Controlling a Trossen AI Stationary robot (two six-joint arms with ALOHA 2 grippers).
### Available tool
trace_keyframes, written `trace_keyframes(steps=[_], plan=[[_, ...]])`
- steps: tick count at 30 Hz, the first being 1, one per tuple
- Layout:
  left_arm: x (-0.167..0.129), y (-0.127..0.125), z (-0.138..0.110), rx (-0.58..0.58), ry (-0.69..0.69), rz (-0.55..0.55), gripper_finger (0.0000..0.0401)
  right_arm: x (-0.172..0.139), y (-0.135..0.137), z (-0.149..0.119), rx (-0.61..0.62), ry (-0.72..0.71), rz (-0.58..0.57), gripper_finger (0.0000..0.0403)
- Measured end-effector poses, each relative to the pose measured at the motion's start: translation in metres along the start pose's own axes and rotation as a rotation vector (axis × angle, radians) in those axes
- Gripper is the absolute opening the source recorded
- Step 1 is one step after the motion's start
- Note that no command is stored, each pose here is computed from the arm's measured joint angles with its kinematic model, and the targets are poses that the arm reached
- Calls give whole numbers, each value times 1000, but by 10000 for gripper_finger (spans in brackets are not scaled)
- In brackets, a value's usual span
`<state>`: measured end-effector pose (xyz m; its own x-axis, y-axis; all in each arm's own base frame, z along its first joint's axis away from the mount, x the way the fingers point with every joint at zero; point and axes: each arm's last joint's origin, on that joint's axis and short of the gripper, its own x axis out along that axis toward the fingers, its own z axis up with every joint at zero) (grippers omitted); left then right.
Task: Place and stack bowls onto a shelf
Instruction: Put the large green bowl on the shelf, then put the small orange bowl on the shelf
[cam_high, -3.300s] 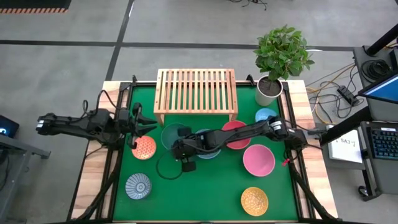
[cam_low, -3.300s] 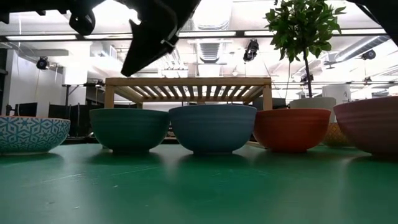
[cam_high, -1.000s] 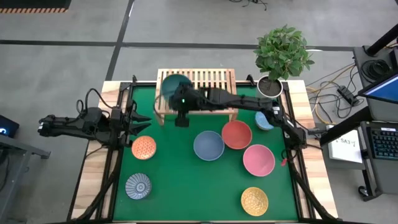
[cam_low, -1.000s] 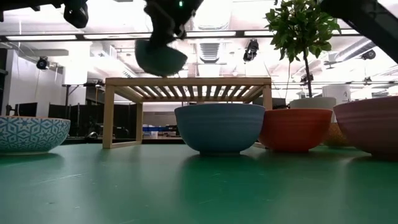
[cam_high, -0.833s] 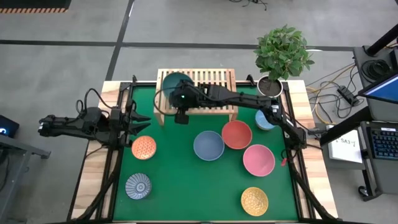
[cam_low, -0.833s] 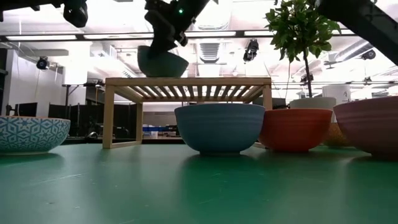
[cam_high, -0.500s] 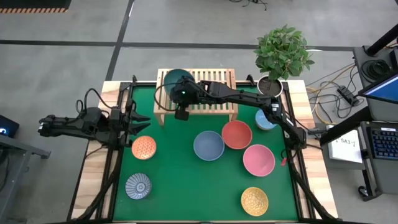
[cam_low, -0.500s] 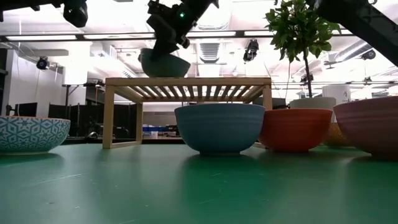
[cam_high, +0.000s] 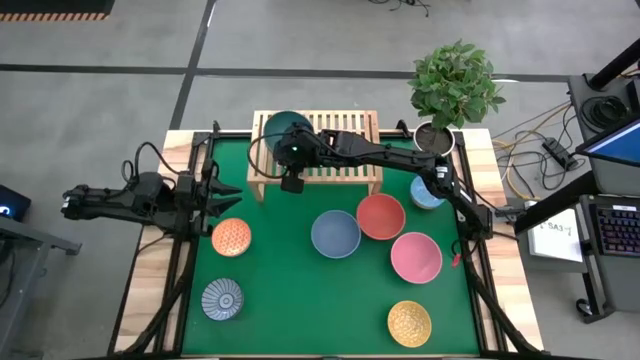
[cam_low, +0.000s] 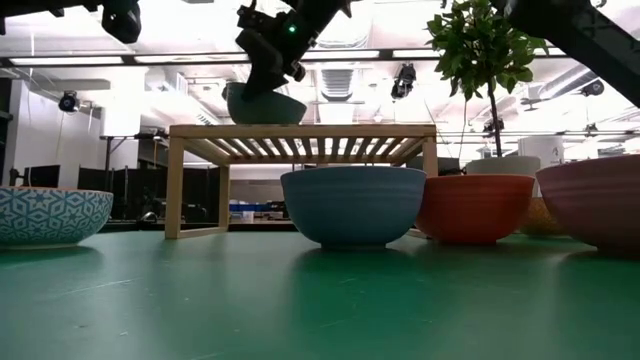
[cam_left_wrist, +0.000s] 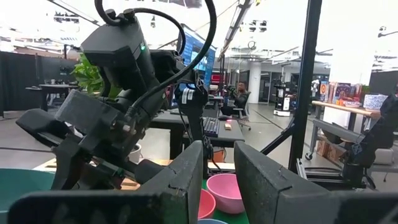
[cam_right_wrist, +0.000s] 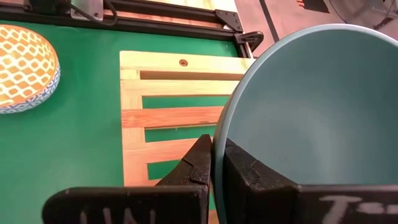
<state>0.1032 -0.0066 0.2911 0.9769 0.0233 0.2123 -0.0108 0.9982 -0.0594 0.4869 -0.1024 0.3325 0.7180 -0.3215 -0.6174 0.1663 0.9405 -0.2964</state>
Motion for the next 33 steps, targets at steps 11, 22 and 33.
trace_keyframes(steps=[11,22,33], plan=[[0,0,0,-3,-1,0,76,11,4,-8,-17,11,-6,57],[0,0,0,-3,-1,0,76,10,3,-6,-16,-6,-12,166],[0,0,0,-3,0,2,76,-16,-5,9,-60,-45,-45,192]])
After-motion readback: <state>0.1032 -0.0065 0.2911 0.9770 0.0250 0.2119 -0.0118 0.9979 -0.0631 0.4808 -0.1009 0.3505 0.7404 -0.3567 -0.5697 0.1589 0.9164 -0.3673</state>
